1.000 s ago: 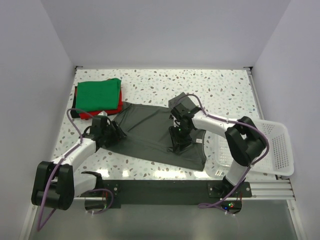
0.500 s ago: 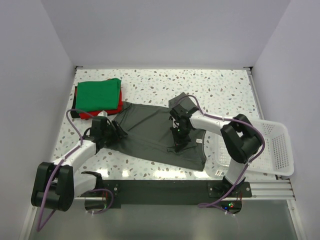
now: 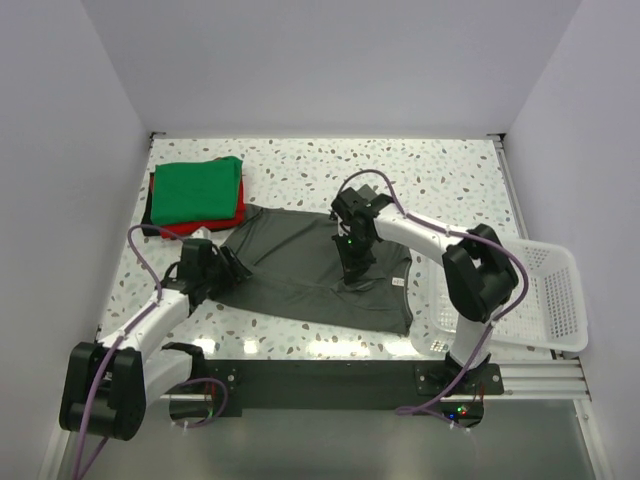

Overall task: Fold and stack the t-shirts
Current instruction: Fold the tshirt

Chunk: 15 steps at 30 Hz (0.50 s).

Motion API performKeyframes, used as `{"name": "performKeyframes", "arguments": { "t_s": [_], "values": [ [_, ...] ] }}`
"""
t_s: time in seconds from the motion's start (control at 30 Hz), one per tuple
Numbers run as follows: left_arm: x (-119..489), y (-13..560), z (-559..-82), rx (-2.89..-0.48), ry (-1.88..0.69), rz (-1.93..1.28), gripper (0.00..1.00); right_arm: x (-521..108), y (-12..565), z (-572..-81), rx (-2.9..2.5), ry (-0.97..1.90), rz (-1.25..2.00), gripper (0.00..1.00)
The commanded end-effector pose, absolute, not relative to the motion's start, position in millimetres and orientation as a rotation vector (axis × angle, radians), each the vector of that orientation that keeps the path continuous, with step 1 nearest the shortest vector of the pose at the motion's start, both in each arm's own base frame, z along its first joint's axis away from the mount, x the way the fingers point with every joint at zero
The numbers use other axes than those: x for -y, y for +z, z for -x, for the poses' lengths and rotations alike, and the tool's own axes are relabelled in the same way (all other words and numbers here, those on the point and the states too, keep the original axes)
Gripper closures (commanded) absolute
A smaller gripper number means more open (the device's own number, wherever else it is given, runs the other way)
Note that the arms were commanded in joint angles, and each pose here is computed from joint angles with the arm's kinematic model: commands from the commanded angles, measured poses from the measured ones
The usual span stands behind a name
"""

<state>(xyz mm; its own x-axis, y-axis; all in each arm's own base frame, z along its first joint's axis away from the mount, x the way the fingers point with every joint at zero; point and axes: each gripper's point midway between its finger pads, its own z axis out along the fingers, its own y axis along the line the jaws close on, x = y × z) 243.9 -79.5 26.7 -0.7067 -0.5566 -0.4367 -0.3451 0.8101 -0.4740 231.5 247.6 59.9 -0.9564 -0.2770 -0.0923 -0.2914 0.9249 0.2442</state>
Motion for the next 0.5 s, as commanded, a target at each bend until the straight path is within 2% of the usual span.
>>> {"name": "performKeyframes", "arguments": {
  "t_s": [0.0, 0.27, 0.47],
  "values": [
    [69, -1, -206, -2.557, -0.375, 0.725, 0.29, -248, 55, -244, -3.041, 0.329, 0.51, 0.95],
    [69, -2, -205, -2.568, -0.37, 0.73, 0.29, -247, 68, -257, -3.013, 0.266, 0.569, 0.89],
    [69, -3, -204, -2.568, -0.369, 0.735, 0.29, -258, 72, -265, -2.985, 0.319, 0.531, 0.85]
  ]
}}
